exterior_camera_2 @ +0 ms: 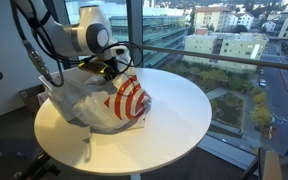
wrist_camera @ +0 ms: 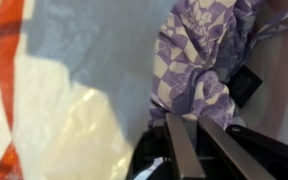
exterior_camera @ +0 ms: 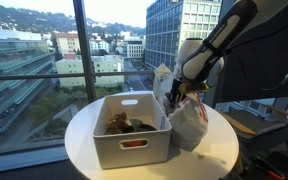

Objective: Remove the objects inside the bag

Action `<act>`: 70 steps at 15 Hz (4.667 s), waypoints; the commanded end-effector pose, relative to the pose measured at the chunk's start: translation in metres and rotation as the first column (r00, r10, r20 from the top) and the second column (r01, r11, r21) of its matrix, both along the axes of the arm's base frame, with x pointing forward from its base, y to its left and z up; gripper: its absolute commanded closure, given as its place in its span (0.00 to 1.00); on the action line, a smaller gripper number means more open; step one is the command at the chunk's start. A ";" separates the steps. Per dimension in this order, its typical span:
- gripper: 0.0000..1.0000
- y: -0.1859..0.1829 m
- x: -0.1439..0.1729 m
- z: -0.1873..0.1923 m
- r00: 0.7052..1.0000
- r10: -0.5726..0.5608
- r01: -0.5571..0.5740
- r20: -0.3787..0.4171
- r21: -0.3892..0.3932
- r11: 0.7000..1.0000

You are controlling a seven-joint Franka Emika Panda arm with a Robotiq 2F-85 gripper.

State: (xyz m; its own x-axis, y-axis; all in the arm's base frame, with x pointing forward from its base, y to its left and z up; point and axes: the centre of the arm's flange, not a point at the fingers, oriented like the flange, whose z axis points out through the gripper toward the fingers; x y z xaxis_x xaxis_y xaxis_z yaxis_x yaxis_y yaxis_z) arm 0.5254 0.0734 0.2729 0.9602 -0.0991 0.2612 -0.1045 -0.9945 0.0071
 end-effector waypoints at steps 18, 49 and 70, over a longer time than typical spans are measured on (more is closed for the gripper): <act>0.97 0.230 -0.149 0.286 0.861 0.322 -0.232 0.393 -0.258 0.938; 0.95 0.201 -0.090 0.012 0.764 0.640 -0.619 0.077 -0.190 0.762; 0.00 0.343 -0.091 0.170 0.799 0.579 -0.445 0.164 -0.486 0.752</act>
State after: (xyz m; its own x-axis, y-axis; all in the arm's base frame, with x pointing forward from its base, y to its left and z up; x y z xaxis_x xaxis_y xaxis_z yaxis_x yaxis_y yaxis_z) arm 0.4261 0.3944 0.4047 0.6789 0.6282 0.3801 0.4838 -0.7722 0.4120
